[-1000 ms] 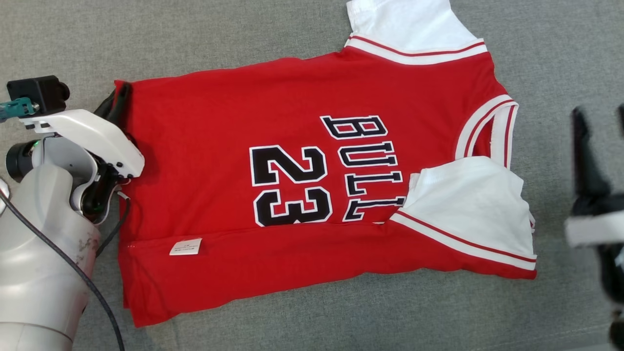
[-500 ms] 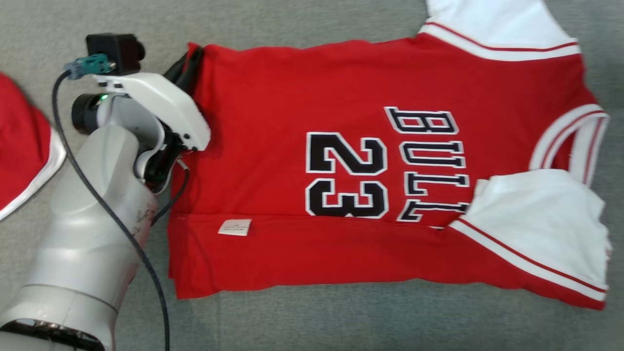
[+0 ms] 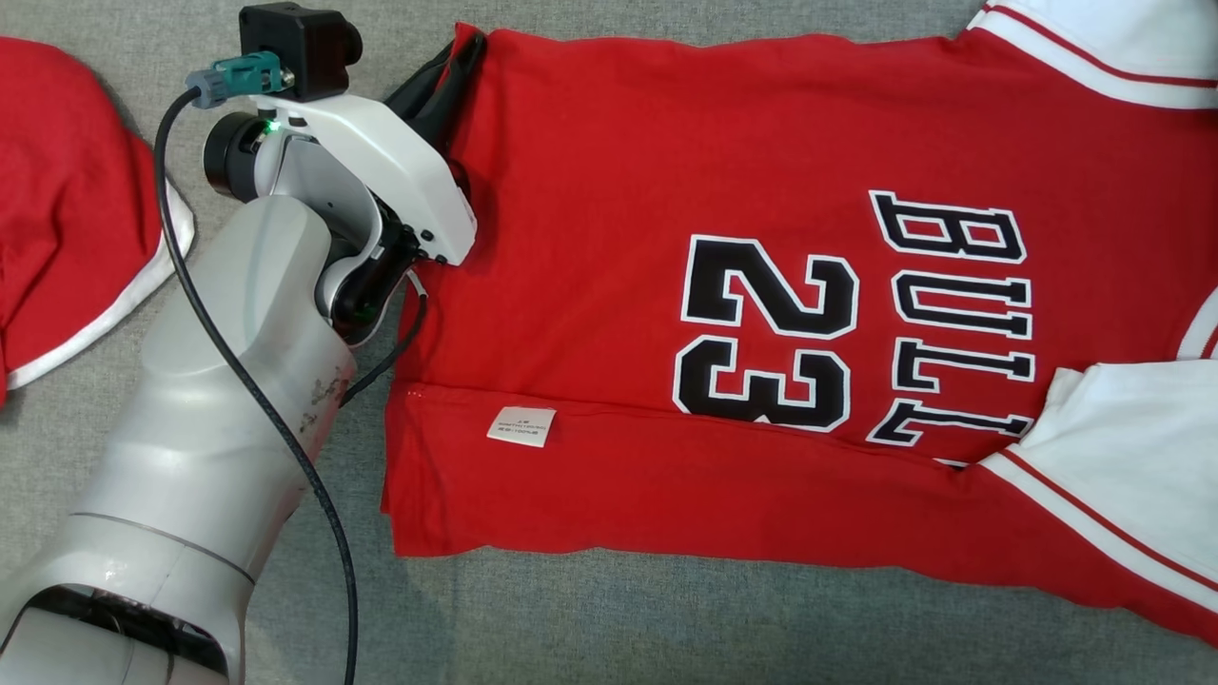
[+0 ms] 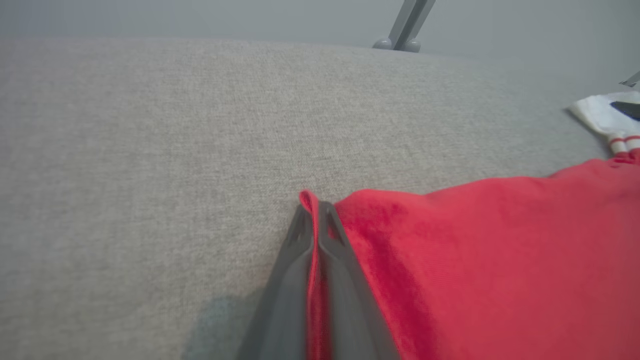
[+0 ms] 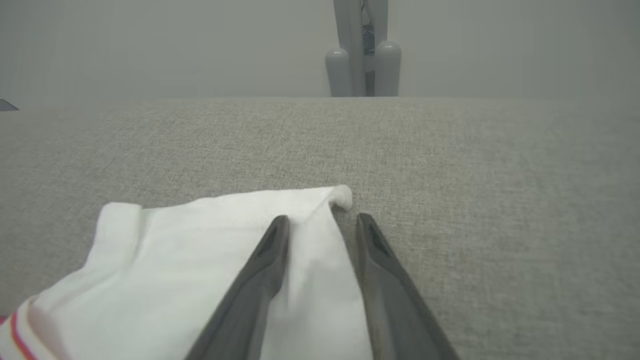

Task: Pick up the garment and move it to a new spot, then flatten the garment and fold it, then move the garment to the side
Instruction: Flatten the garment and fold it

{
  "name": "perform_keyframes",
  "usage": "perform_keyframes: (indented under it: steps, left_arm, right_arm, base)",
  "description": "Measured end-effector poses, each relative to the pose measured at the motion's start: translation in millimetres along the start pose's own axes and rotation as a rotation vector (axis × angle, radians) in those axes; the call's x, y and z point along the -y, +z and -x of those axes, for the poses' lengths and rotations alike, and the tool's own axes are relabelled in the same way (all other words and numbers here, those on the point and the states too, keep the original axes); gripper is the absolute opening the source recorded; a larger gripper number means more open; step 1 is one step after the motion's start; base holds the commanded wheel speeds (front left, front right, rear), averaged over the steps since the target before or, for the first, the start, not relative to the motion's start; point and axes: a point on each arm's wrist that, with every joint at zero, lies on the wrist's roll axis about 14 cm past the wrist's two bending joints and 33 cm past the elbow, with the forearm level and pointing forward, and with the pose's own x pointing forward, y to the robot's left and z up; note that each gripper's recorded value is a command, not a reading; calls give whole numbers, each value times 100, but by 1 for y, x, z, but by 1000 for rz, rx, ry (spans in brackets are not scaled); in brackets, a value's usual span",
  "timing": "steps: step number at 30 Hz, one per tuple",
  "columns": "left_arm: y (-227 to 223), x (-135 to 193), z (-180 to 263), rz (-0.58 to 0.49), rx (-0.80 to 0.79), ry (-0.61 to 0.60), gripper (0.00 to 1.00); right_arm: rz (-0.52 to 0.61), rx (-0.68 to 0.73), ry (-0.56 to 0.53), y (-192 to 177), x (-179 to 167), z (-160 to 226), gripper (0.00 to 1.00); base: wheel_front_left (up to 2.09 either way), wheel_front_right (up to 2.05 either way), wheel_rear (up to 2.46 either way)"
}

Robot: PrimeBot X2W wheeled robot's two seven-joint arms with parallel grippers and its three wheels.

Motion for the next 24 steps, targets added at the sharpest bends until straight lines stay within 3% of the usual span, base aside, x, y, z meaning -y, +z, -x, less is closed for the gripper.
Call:
perform_keyframes:
  steps: [13,18,24]
  left_arm:
    - [46,-6,11,3,149,-3,0]
    - [64,-1,14,28,208,-24,0]
    - [54,3,29,109,231,-47,0]
  right_arm:
    - [39,216,55,76,-6,33,0]
    - [38,252,80,83,-9,48,0]
    - [20,268,152,68,-25,70,0]
  base:
    - [0,0,0]
    - [0,0,0]
    - [0,0,0]
